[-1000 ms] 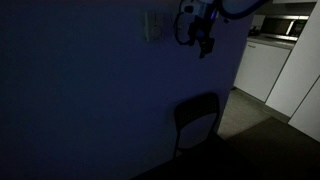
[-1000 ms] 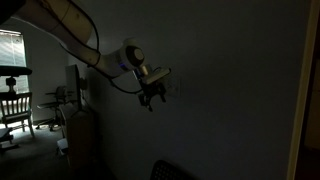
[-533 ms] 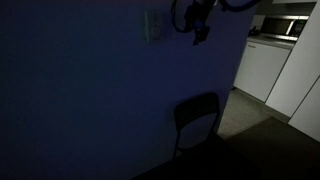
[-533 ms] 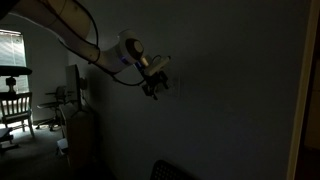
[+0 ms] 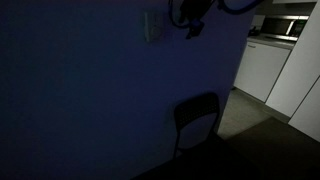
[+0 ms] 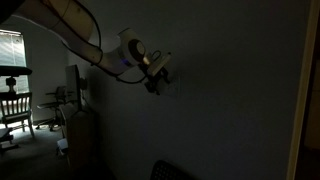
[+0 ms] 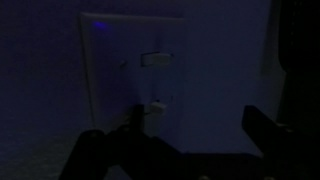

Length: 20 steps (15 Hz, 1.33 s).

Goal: Switch off the light

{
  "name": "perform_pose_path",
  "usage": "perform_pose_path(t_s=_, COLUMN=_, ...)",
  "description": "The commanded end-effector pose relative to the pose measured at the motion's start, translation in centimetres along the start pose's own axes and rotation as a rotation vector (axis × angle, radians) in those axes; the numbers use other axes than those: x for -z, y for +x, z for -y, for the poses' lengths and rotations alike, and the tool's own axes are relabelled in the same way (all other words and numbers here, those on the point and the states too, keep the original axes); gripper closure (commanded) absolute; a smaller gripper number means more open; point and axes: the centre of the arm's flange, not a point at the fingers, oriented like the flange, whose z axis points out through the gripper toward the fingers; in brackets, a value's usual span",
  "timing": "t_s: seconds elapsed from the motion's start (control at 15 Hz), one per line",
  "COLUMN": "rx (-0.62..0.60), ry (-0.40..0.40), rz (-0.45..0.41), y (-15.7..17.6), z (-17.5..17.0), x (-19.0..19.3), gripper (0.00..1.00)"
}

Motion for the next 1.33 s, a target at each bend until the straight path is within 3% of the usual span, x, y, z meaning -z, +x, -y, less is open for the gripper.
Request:
perform_pose_path(t_s=0.0, rx=-0.005, ry=-0.004, rz=-0.023, y=-0.7, z=-0.6, x=-1.2, gripper=0.00)
perform_pose_path(t_s=0.8, rx=-0.070, ry=0.088, rz=-0.045, y=-0.9, z=1.3, x=-4.1, gripper=0.00)
perform_pose_path(t_s=1.0, rx=-0.061, ry=0.082, rz=-0.025, y=-0.7, z=1.2, x=-3.4, gripper=0.00)
perform_pose_path(t_s=1.27, rx=-0.019, ry=0.095, rz=0.084, y=0.0, z=0.9, x=0.7, gripper=0.00)
